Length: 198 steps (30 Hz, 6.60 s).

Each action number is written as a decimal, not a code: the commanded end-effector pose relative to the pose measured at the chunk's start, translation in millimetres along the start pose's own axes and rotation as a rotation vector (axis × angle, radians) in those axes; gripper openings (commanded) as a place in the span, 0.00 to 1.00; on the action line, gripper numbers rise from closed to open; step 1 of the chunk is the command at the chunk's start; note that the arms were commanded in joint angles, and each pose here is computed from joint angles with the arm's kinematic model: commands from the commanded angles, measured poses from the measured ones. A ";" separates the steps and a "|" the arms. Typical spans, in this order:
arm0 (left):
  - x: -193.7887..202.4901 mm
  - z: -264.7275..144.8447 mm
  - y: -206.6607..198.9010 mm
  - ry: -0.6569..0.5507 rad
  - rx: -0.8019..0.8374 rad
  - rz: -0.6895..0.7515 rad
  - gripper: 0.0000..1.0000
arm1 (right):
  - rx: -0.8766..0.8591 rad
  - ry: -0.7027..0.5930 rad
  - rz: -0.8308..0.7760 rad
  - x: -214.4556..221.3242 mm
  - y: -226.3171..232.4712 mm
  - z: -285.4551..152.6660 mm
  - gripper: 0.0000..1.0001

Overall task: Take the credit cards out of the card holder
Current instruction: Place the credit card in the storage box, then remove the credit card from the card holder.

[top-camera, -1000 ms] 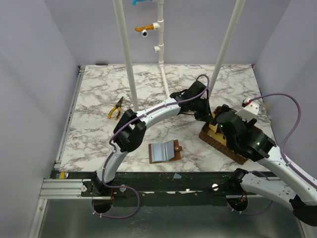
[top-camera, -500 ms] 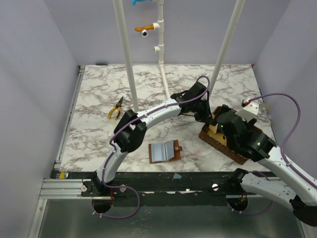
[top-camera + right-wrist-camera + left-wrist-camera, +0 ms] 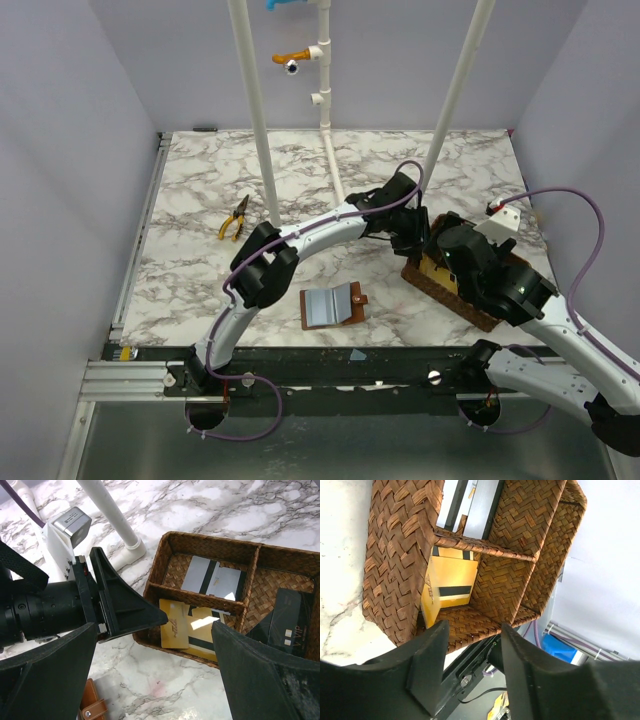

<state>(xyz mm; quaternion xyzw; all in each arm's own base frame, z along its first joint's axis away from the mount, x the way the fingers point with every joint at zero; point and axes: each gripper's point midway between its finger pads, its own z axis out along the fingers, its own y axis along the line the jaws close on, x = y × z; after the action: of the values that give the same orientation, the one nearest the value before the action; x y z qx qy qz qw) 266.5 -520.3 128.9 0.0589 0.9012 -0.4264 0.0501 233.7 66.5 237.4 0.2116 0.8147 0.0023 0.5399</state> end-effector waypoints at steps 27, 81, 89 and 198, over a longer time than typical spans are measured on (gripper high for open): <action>23.2 -126.5 63.3 -0.201 -0.131 0.035 0.57 | -0.095 0.158 -0.021 26.4 39.0 3.2 1.00; 113.3 -218.2 237.8 -0.455 -0.254 -0.178 0.30 | -0.375 0.434 -0.400 221.6 211.6 -61.7 0.65; 111.9 -210.9 244.4 -0.434 -0.271 -0.190 0.26 | -0.470 0.501 -0.381 239.1 236.3 -91.2 0.63; 106.8 -111.2 168.0 -0.173 -0.171 -0.060 0.00 | -0.408 0.544 -0.042 194.4 121.3 -33.0 0.38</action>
<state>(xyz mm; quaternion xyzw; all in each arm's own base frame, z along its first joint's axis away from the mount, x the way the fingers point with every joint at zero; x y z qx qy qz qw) 179.0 -306.2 56.6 -0.0142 0.9299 -0.3455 0.1255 183.2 271.8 111.7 0.0569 0.9128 0.2410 0.3247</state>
